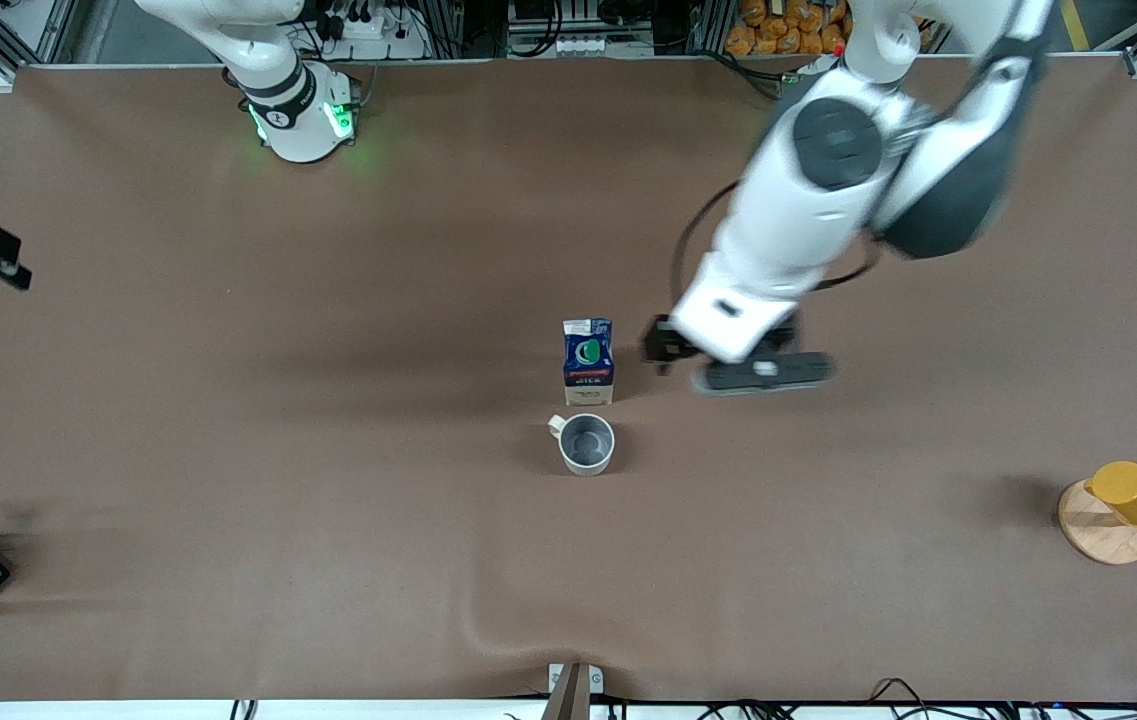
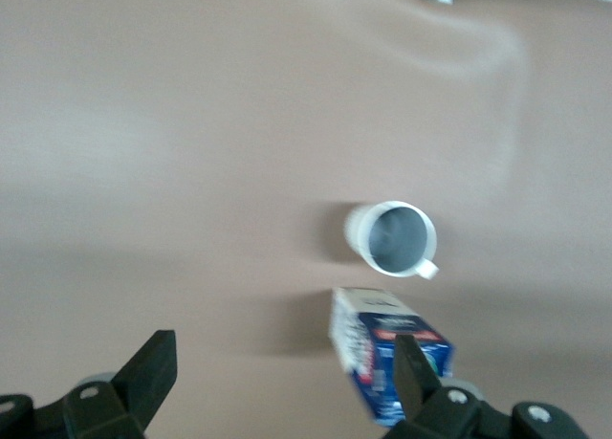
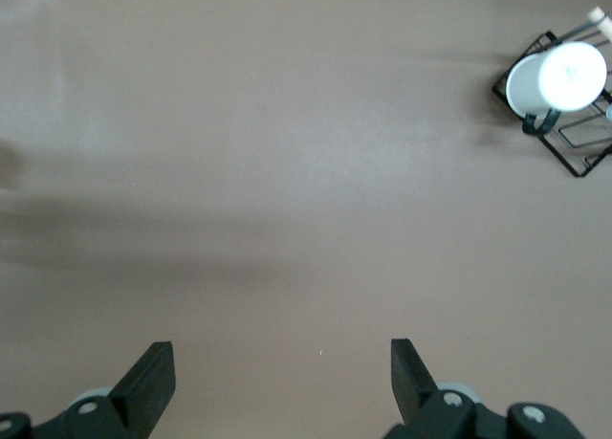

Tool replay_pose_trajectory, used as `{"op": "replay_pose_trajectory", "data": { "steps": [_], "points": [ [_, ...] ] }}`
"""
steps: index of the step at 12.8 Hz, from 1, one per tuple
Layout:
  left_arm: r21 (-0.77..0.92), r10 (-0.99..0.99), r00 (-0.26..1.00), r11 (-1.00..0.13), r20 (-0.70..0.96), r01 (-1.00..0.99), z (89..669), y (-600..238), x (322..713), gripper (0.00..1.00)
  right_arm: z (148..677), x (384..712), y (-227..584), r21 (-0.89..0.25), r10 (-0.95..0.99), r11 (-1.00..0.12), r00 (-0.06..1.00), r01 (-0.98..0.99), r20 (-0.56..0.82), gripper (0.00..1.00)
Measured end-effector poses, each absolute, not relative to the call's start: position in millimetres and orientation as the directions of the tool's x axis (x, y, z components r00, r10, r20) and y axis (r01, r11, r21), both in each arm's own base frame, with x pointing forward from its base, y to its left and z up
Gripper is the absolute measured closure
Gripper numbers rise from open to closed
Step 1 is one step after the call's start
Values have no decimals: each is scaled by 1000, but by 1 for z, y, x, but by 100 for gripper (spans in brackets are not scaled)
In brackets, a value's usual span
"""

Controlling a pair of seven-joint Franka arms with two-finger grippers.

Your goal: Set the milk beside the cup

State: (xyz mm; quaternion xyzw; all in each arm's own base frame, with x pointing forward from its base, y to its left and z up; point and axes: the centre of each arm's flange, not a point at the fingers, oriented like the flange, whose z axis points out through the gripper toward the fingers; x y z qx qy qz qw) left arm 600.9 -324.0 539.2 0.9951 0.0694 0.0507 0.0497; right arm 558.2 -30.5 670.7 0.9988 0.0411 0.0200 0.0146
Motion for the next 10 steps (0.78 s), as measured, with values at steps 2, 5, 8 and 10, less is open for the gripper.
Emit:
{"op": "replay_pose_trajectory", "data": {
  "steps": [2, 5, 8, 10],
  "points": [
    [58, 106, 992, -993, 73, 102, 571, -276, 597, 0, 680, 533, -25, 28, 54, -998, 998, 53, 15, 0],
    [19, 85, 995, -996, 59, 84, 605, -226, 585, 0, 682, 519, -8, 24, 47, -999, 999, 47, -14, 0],
    [-16, 22, 999, -1000, 45, 23, 607, -165, 582, 0, 678, 519, -8, 22, 38, -999, 999, 38, -22, 0],
    [-31, 42, 998, -999, 43, 44, 612, -133, 572, 0, 678, 519, -13, 22, 29, -999, 999, 30, -21, 0]
  ]
}}
